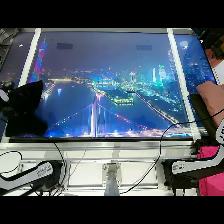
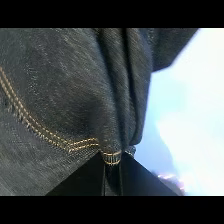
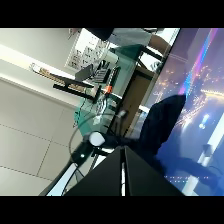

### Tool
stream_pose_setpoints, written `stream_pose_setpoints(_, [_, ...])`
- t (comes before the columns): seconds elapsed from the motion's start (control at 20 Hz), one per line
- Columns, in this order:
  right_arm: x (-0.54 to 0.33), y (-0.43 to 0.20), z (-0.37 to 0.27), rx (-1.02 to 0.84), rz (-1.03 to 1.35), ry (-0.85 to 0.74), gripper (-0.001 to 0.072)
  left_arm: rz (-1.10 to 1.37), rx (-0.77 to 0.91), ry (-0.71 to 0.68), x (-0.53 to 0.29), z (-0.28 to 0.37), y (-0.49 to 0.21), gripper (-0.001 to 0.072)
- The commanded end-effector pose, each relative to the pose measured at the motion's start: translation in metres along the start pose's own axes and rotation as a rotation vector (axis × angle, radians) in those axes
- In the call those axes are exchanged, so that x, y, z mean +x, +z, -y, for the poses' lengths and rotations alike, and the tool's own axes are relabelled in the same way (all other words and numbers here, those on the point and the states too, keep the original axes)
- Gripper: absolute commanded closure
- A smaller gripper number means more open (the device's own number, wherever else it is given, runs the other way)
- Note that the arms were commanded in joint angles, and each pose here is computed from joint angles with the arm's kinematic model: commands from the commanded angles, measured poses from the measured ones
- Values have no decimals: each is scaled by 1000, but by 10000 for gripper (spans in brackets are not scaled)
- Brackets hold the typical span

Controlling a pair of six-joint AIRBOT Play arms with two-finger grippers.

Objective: Fold the clothes and pants, and hang the long-sleeved shirts on hangers.

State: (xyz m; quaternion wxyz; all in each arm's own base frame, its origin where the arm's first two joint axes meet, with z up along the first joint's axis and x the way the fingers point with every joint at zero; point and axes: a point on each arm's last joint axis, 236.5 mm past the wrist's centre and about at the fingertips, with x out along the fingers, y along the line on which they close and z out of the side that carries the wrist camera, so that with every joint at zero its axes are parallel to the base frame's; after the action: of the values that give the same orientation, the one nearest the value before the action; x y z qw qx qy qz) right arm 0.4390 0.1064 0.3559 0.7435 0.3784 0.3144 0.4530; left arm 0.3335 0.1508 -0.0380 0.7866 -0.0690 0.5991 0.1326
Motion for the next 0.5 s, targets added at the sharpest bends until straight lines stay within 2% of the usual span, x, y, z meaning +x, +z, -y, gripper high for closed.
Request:
stream_pose_setpoints(0.0, [0,4,0,-1,19,-2,691,325,4,-469,-85,113,81,692])
stream_pose_setpoints(0.1, [0,13,11,-3,56,-46,692,509,53,-733,-167,180,115,693])
stream_pose_setpoints(0.15, [-1,14,20,-6,61,-84,692,548,83,-804,-196,205,121,693])
stream_pose_setpoints(0.3, [-5,12,49,-13,49,-212,692,568,284,-872,-237,277,101,694])
stream_pose_setpoints(0.45, [-8,13,60,-16,52,-258,693,496,442,-900,-238,335,57,694])
